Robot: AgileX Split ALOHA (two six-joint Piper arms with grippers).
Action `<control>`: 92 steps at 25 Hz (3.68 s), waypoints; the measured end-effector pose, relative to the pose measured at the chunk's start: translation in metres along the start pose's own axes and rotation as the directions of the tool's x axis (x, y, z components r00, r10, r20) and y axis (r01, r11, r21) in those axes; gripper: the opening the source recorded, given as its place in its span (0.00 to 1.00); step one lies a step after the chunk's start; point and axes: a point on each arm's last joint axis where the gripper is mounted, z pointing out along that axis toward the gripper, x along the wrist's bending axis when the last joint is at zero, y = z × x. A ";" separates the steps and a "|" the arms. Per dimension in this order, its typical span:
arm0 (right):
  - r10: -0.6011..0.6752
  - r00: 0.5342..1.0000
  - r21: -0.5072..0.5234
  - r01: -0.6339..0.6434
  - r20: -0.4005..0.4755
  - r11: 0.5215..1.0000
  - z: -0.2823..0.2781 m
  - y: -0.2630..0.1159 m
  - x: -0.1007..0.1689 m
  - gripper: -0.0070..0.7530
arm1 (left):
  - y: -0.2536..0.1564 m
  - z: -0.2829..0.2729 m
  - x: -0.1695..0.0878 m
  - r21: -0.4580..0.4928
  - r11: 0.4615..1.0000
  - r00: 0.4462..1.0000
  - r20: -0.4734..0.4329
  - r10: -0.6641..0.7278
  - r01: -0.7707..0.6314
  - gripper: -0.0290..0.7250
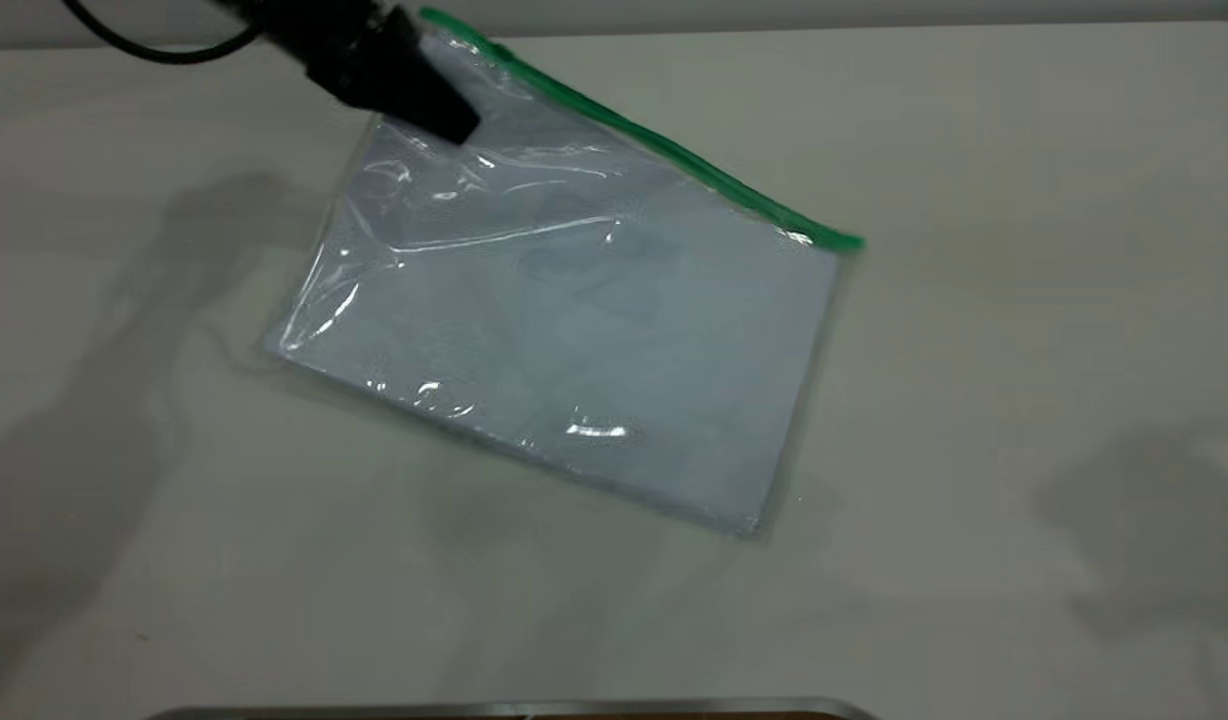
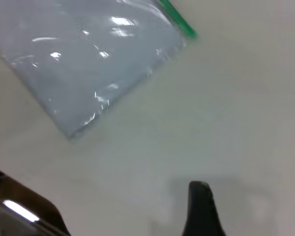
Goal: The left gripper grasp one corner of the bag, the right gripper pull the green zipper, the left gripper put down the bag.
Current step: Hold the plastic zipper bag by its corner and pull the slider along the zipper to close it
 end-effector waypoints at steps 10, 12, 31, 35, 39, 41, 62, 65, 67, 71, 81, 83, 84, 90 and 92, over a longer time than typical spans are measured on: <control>-0.136 0.967 -0.070 0.124 -0.214 0.990 0.102 0.036 -0.022 0.74 | 0.063 0.042 -0.024 0.104 0.946 0.950 0.097 0.298 -0.307 0.11; -0.195 0.951 -0.096 0.176 -0.242 0.980 0.120 0.044 -0.016 0.74 | 0.070 0.051 -0.030 0.110 0.934 0.938 0.120 0.326 -0.339 0.11; -0.268 0.851 -0.178 0.208 -0.451 0.962 0.233 0.072 0.018 0.74 | 0.082 0.068 -0.036 0.108 0.857 0.863 0.118 0.491 -0.503 0.11; -0.217 0.864 -0.186 0.146 -0.455 0.972 0.238 0.072 0.017 0.74 | 0.089 0.075 -0.038 0.104 0.843 0.849 0.100 0.519 -0.528 0.11; -0.185 0.867 -0.198 0.103 -0.462 0.975 0.238 0.075 0.018 0.74 | 0.097 0.085 -0.042 0.109 0.830 0.837 0.076 0.542 -0.547 0.11; -0.188 0.866 -0.200 0.104 -0.464 0.974 0.238 0.075 0.018 0.74 | 0.100 0.089 -0.044 0.110 0.826 0.834 0.066 0.548 -0.552 0.11; -0.134 0.879 -0.174 0.060 -0.457 0.983 0.253 0.068 0.016 0.43 | 0.104 0.093 -0.045 0.096 0.827 0.833 0.055 0.551 -0.554 0.11; -0.133 0.886 -0.172 0.062 -0.444 0.983 0.253 0.068 0.014 0.26 | 0.104 0.093 -0.046 0.095 0.827 0.832 0.056 0.551 -0.554 0.11; -0.133 0.888 -0.173 0.062 -0.441 0.983 0.253 0.069 0.014 0.17 | 0.104 0.093 -0.046 0.094 0.828 0.833 0.055 0.551 -0.553 0.11; -0.132 0.893 -0.169 0.065 -0.429 0.983 0.254 0.068 0.013 0.06 | 0.104 0.093 -0.046 0.094 0.828 0.834 0.055 0.550 -0.552 0.11; -0.146 0.907 -0.136 0.099 -0.395 0.986 0.256 0.066 0.009 0.05 | 0.103 0.095 -0.044 0.092 0.845 0.850 0.043 0.525 -0.527 0.11; -0.140 0.911 -0.121 0.100 -0.389 0.988 0.256 0.066 0.009 0.05 | 0.102 0.096 -0.044 0.081 0.851 0.855 0.040 0.517 -0.519 0.11; -0.140 0.912 -0.114 0.103 -0.385 0.988 0.256 0.065 0.008 0.05 | 0.101 0.097 -0.043 0.076 0.855 0.859 0.038 0.511 -0.513 0.11; -0.148 0.916 -0.083 0.126 -0.373 0.988 0.257 0.063 0.009 0.05 | 0.098 0.096 -0.041 0.055 0.869 0.871 0.034 0.490 -0.491 0.11; -0.154 0.917 -0.073 0.136 -0.368 0.988 0.257 0.063 0.009 0.05 | 0.098 0.095 -0.041 0.053 0.870 0.872 0.034 0.489 -0.490 0.11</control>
